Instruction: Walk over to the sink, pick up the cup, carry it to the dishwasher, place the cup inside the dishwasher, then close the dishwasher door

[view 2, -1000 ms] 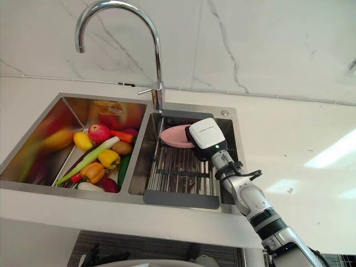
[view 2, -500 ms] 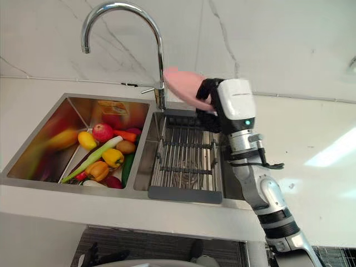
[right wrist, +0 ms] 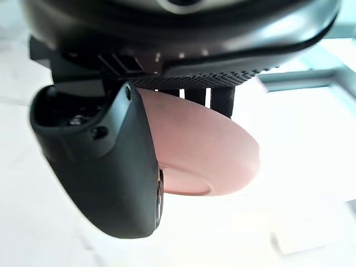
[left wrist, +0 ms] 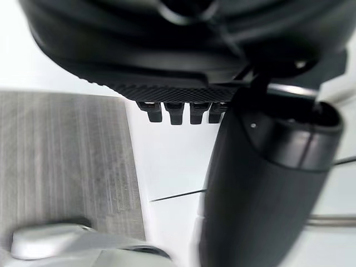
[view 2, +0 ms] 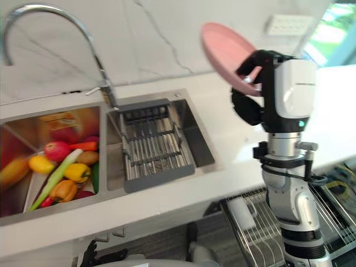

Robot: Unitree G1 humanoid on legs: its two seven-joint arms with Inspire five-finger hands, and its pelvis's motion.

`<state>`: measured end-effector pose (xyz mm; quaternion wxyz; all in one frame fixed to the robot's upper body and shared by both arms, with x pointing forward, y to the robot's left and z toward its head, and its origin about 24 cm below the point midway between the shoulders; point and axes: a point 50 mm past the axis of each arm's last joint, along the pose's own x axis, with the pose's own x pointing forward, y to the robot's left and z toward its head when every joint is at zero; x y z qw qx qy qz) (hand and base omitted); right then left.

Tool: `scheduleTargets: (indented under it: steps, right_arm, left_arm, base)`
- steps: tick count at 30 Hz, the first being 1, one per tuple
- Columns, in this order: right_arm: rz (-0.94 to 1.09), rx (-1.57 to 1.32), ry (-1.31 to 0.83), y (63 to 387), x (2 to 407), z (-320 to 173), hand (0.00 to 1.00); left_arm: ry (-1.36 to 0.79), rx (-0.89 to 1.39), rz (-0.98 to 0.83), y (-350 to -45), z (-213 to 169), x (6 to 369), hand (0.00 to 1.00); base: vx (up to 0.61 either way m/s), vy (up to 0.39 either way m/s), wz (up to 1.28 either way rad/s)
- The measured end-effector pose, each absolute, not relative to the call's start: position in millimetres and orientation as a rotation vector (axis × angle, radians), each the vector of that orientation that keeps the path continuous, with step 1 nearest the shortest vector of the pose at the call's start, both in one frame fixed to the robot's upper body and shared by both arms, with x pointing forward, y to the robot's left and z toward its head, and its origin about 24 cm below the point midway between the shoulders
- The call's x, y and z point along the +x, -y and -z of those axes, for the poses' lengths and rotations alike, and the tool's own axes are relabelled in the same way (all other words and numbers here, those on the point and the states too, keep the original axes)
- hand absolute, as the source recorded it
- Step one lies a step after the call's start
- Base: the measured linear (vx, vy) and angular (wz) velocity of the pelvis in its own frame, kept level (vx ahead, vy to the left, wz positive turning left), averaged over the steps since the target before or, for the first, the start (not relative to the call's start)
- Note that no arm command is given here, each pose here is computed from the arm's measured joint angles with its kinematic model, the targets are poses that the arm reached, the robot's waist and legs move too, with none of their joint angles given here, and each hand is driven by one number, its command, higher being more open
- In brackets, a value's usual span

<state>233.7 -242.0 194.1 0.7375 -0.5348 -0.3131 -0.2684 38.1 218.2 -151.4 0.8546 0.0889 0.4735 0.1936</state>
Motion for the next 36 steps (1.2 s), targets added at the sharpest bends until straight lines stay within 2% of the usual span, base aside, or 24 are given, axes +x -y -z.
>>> scheduleTargets:
  steps: [5, 11, 15, 18, 21, 30, 33, 36]
  right_arm:
    - [0.563, -1.223, 0.653, 241, 247, -180, 0.00]
    - [0.488, -1.280, 0.760, 226, 261, -198, 0.00]
    - [0.427, -1.313, 0.670, 232, 270, -185, 0.00]
    - [0.430, -1.338, 0.592, 243, 265, -174, 0.00]
    - [0.439, -1.340, 0.496, 255, 253, -158, 0.00]
    - [0.528, -1.221, 0.268, 264, 230, -120, 0.00]
    - [0.542, -1.239, 0.158, 271, 234, -100, 0.00]
    - [0.545, -1.206, -0.051, 276, 241, -62, 0.00]
  left_arm:
    - [-1.079, 0.145, -0.466, -224, 153, 17, 1.00]
    - [-1.073, 0.081, -0.599, -241, 150, 23, 1.00]
    - [-1.100, 0.078, -0.681, -253, 149, 12, 1.00]
    - [-1.110, 0.063, -0.675, -242, 151, 10, 1.00]
    - [-1.063, 0.075, -0.623, -227, 152, 19, 1.00]
    - [-1.007, 0.122, -0.566, -229, 149, 36, 1.00]
    - [-0.966, 0.131, -0.524, -228, 147, 55, 1.00]
    - [-0.879, 0.148, -0.468, -228, 141, 86, 1.00]
  base:
    - [-0.05, 0.078, -1.01]
    - [-0.07, -0.177, -1.13]
    - [-0.05, -0.240, -0.55]
    - [-0.09, -0.158, -0.14]
    - [-0.13, -0.033, -0.01]
    - [-0.10, 0.118, -0.01]
    - [-0.09, 0.156, 0.16]
    - [-0.11, 0.154, 0.12]
